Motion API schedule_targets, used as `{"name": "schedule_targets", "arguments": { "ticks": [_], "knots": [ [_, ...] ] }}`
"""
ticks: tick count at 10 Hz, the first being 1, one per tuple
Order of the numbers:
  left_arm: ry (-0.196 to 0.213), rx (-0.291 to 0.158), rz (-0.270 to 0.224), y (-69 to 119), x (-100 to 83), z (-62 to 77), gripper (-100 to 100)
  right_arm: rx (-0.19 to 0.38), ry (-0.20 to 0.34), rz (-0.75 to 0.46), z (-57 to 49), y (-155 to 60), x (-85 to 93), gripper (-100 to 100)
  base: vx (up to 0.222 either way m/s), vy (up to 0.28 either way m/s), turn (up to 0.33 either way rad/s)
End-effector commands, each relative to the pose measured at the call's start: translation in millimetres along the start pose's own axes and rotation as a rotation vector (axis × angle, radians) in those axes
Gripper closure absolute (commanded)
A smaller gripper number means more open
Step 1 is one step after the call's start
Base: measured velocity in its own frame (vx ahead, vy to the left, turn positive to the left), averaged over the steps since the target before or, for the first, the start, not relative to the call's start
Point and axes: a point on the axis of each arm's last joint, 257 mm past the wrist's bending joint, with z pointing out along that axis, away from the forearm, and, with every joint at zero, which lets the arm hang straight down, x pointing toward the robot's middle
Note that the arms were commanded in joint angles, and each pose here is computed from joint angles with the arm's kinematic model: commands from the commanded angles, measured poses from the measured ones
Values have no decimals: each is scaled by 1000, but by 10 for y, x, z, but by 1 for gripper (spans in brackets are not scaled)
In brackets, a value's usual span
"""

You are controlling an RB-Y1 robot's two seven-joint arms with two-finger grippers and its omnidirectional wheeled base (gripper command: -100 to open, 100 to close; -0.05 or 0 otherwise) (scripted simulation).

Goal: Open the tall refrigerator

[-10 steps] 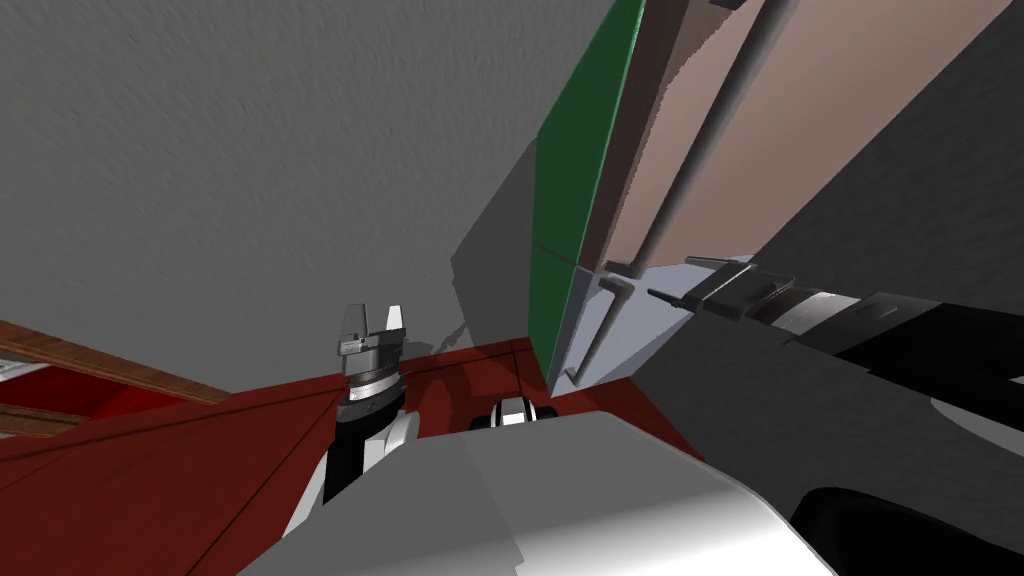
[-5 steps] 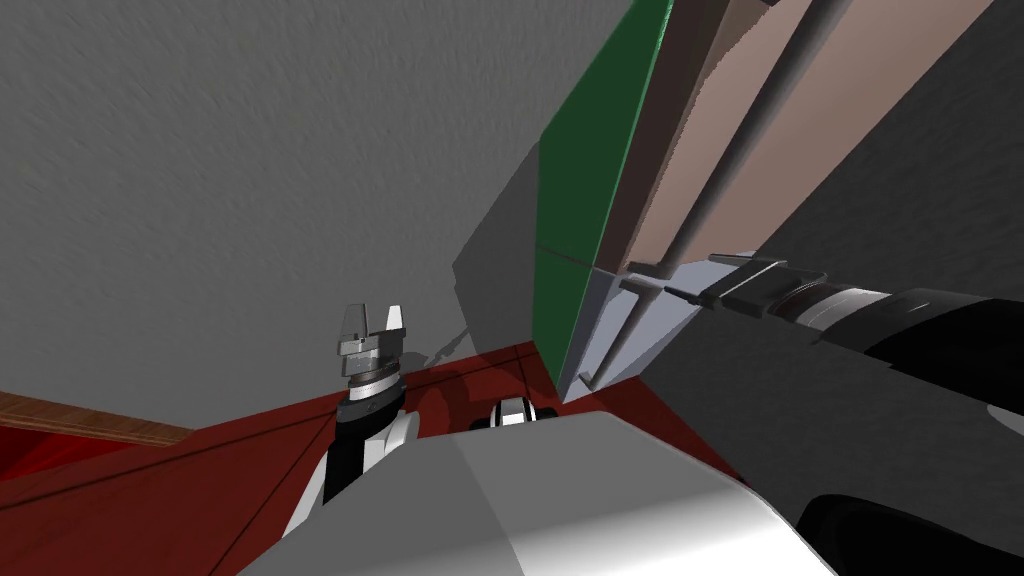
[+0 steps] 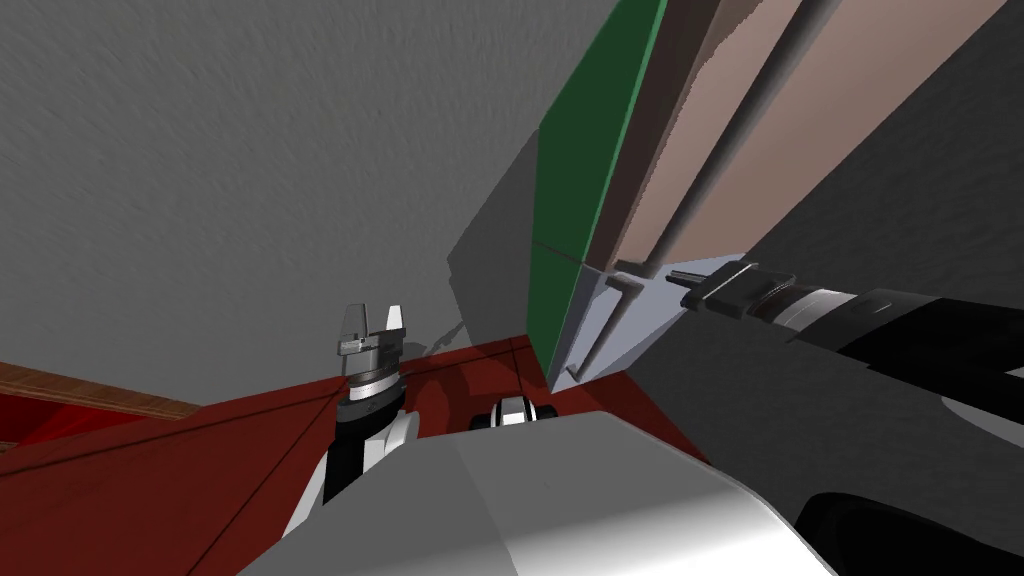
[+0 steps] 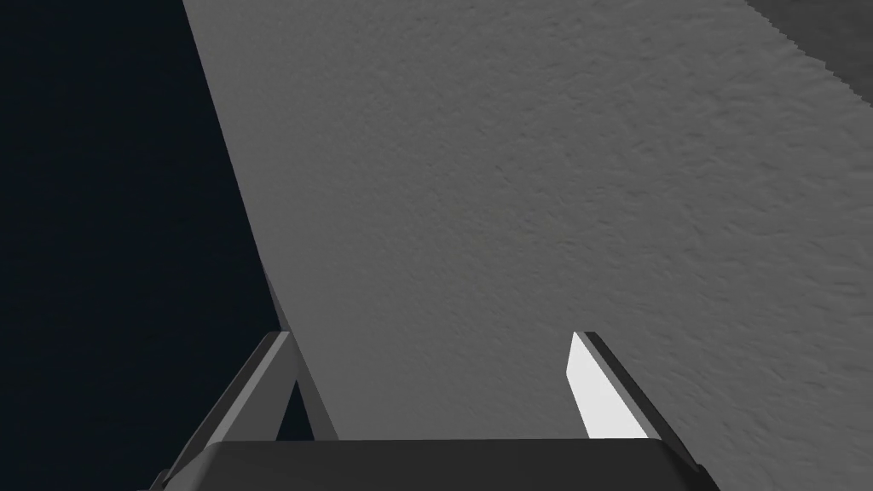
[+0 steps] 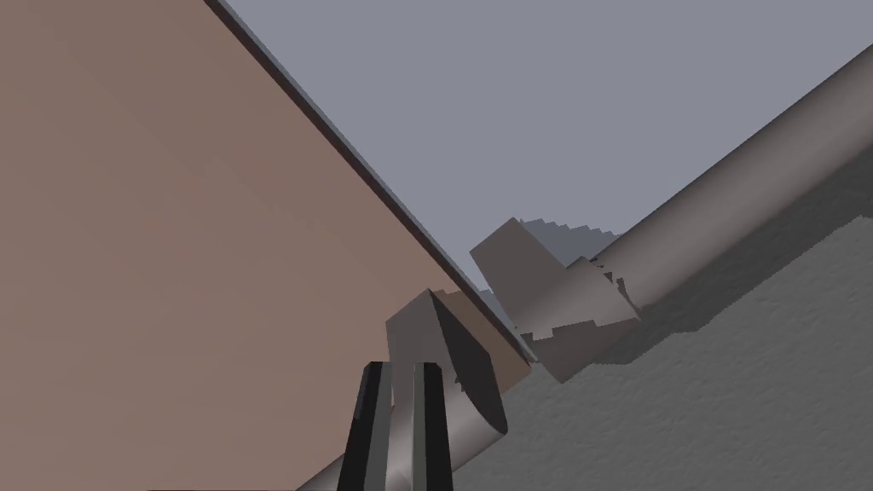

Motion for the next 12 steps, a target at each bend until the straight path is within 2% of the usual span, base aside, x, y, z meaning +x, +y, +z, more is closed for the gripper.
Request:
{"name": "schedule_targets", "arguments": {
  "ticks": [1,7,9,10,12],
  "knots": [
    [0,0,0,1,0,0,0,-22,-40,-3,10,86,-169,100,-179,-219,-3],
    [0,0,0,0,0,0,0,-162,-201,-10,83,617,-776,100,-241,-298,30],
    [0,0,0,0,0,0,0,-157,-195,-9,85,600,-755,100,-156,-161,10],
    [0,0,0,0,0,-1,0,-129,-157,-2,86,485,-622,-100,75,110,-65],
    [-1,0,-1,-1,1,-1,0,-104,-124,4,82,380,-506,-100,114,216,-56]
  ]
}}
